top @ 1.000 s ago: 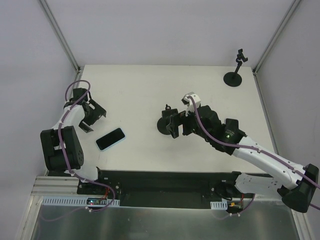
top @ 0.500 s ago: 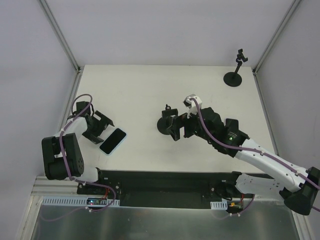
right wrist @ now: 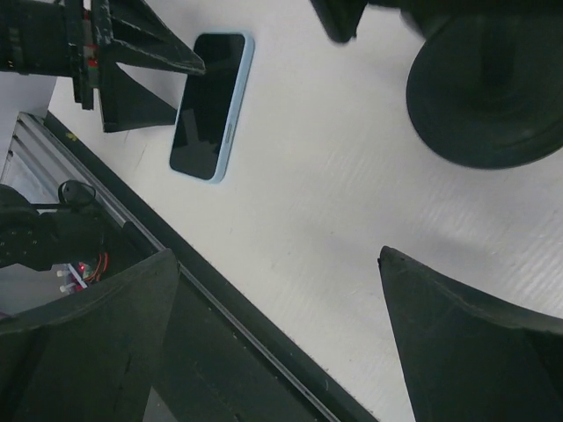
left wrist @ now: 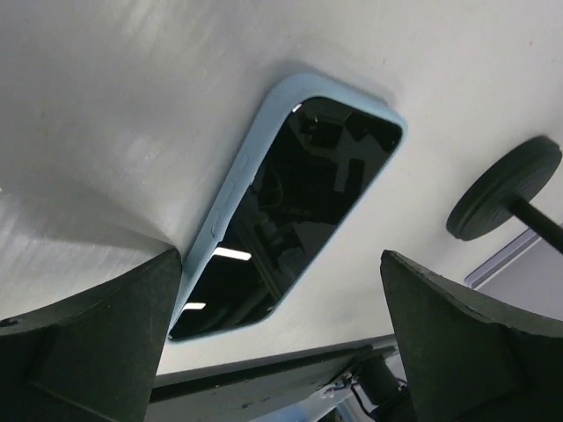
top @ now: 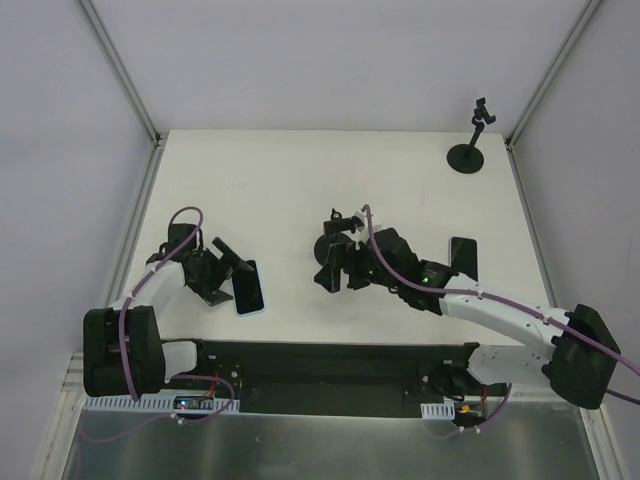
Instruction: Place the phone on the phone stand
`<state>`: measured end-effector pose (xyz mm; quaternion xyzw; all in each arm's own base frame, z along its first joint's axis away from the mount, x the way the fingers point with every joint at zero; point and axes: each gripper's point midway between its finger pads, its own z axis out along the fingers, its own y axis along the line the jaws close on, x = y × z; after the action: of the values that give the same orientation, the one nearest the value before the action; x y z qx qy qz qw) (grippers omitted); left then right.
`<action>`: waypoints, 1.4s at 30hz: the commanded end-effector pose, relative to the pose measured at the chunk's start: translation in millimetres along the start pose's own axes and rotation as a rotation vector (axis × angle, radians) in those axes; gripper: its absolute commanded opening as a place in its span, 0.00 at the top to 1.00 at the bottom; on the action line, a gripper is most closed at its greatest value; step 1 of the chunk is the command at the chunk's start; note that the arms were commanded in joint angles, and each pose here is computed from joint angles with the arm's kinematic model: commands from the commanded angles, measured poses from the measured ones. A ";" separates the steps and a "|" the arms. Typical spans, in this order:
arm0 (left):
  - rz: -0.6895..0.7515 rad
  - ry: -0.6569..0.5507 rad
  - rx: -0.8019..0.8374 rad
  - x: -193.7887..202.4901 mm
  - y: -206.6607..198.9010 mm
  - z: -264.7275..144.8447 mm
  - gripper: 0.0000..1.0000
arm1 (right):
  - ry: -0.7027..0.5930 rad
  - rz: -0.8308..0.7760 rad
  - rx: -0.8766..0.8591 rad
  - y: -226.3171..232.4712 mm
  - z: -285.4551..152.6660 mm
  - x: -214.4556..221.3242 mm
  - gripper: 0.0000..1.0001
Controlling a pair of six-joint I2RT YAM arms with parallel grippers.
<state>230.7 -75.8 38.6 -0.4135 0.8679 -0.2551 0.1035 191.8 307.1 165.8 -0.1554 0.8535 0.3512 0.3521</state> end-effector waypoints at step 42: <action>-0.106 -0.892 -0.261 -126.2 -19.4 -177.5 0.01 | 0.146 -0.391 0.402 119.5 198.5 57.0 0.04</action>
<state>262.6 66.8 186.0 -0.5216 0.7569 0.0402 0.3916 183.5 528.6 85.8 -0.2661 0.8863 0.1128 0.3618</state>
